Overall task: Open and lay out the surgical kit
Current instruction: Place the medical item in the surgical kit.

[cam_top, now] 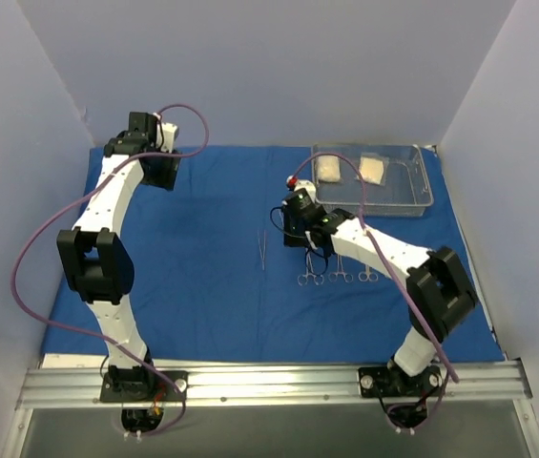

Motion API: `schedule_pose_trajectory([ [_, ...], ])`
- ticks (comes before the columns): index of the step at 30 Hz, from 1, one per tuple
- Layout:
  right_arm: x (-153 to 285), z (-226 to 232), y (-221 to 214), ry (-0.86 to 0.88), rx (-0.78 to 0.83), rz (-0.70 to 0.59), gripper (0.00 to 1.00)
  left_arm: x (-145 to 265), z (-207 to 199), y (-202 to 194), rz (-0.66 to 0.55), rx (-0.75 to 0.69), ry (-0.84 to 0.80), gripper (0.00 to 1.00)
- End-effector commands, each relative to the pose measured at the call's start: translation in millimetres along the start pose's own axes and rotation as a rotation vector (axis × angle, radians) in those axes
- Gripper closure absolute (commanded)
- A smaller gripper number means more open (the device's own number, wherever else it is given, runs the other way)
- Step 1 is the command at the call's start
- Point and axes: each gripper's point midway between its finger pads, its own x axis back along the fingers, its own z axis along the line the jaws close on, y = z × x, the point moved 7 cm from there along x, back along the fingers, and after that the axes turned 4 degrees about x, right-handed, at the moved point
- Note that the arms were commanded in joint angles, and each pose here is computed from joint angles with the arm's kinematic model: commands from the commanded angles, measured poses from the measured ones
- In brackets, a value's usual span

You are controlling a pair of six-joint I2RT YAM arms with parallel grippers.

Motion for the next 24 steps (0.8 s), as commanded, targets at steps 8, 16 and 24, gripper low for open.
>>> schedule_pose_trajectory([
  [8, -30.4, 36.3, -33.6, -0.026, -0.126, -0.027, 1.00, 22.7, -33.2, 10.6, -0.150, -0.033, -0.053, 0.31],
  [16, 43.1, 47.3, 31.0, 0.163, -0.079, -0.324, 1.00, 70.2, -84.7, 18.3, -0.196, -0.077, -0.613, 0.30],
  [24, 94.6, 63.9, 90.6, 0.496, 0.130, -0.526, 1.00, 142.1, -123.7, 20.7, -0.313, -0.238, -1.224, 0.02],
])
